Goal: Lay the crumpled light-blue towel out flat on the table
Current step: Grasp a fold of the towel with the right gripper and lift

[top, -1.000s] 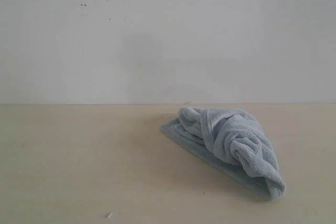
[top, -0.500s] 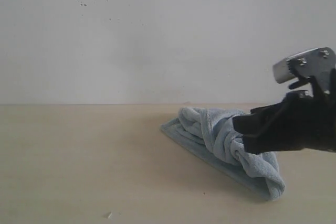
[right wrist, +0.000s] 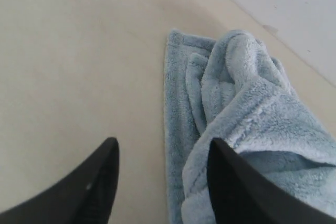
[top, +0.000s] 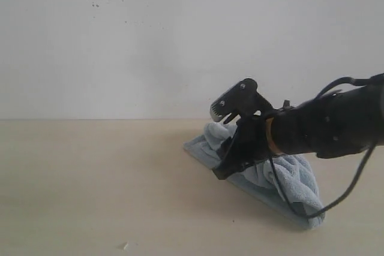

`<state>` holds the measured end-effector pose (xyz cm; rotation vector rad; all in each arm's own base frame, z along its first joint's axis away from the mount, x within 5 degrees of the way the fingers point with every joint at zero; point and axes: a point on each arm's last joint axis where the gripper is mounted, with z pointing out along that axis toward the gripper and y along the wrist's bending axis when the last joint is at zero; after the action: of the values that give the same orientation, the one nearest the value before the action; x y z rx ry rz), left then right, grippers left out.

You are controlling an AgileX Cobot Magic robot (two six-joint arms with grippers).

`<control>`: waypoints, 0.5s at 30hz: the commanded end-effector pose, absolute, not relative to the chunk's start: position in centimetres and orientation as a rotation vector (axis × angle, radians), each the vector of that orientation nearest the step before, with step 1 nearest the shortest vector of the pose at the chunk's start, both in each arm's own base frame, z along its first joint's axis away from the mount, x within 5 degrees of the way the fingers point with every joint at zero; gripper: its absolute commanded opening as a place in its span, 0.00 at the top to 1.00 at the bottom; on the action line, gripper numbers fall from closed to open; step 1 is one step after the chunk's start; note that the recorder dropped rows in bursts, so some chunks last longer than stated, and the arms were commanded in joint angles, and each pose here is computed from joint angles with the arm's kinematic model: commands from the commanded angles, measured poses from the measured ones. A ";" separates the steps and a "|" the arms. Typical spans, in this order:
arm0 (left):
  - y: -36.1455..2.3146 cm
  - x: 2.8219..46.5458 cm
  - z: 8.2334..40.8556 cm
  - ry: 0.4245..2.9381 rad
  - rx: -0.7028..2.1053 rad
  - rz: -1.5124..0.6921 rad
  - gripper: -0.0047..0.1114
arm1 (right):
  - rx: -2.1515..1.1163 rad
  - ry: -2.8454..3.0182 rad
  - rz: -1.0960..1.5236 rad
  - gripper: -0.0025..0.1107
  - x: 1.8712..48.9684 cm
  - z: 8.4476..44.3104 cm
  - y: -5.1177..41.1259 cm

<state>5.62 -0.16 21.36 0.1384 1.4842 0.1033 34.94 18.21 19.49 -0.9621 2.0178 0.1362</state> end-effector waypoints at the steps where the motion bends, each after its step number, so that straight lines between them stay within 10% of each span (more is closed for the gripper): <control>1: -0.1 5.6 21.2 1.494 0.131 0.098 0.92 | -0.935 2.046 0.043 0.54 37.3 17.5 18.9; 9: -0.1 5.6 21.2 1.494 0.131 0.098 0.92 | -0.976 2.069 -0.196 0.55 40.2 13.5 18.7; 15: -0.1 5.6 21.2 1.494 0.131 0.098 0.92 | -0.840 2.128 -0.419 0.99 40.7 12.7 17.0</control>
<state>5.62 -0.16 21.36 0.1384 1.4842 0.1033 40.34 17.94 12.11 -0.9385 2.1160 -0.2877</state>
